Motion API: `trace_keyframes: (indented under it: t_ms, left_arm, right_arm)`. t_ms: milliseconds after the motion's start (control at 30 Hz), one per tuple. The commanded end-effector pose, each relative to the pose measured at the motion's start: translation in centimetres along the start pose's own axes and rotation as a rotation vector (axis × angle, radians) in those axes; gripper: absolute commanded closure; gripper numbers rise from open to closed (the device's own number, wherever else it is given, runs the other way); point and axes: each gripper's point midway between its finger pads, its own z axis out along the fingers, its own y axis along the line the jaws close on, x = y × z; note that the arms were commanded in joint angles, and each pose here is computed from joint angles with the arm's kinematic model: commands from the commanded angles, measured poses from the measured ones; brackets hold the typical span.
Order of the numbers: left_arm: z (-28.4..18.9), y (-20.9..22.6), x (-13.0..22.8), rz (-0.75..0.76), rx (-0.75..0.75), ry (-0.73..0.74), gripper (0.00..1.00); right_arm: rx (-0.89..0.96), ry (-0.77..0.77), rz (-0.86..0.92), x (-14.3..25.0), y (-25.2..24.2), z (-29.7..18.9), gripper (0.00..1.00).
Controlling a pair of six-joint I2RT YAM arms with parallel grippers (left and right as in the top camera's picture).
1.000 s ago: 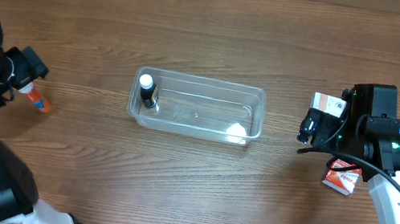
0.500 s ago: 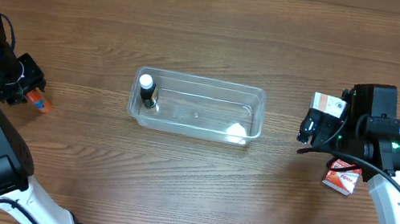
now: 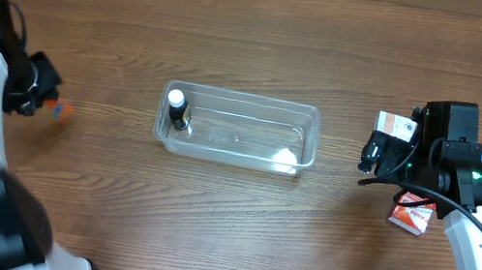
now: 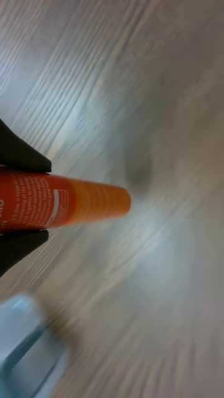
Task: Pack container
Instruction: 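Move the left gripper to the orange tube and grasp it, then place the orange tube upright beside the bottle and release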
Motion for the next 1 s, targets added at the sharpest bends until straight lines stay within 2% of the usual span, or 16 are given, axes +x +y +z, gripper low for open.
trace_keyframes:
  t_ms: [0, 133, 300, 633, 967]
  left_arm:
    - [-8.2, -5.7, 3.7, 0.203, 0.17, -0.163, 0.95]
    - [-12.3, -10.2, 8.6, 0.388, 0.264, -0.239, 0.94]
    - [-10.2, -12.4, 12.0, 0.499, 0.222, -0.125, 0.95]
    - [-1.3, -14.7, 13.8, 0.574, 0.066, 0.137, 0.96]
    - [4.7, -15.2, 13.9, 0.607, -0.056, 0.224, 0.96]
  right_arm:
    - [-0.002, -0.035, -0.009, -1.0, 0.3, -0.8, 0.0]
    - [-0.002, -0.035, -0.009, -1.0, 0.3, -0.8, 0.0]
    - [-0.002, -0.035, -0.009, -1.0, 0.3, -0.8, 0.0]
    - [-0.001, -0.033, -0.009, -0.9, 0.2, -0.8, 0.0]
    - [-0.002, -0.034, -0.009, -0.9, 0.2, -0.8, 0.0]
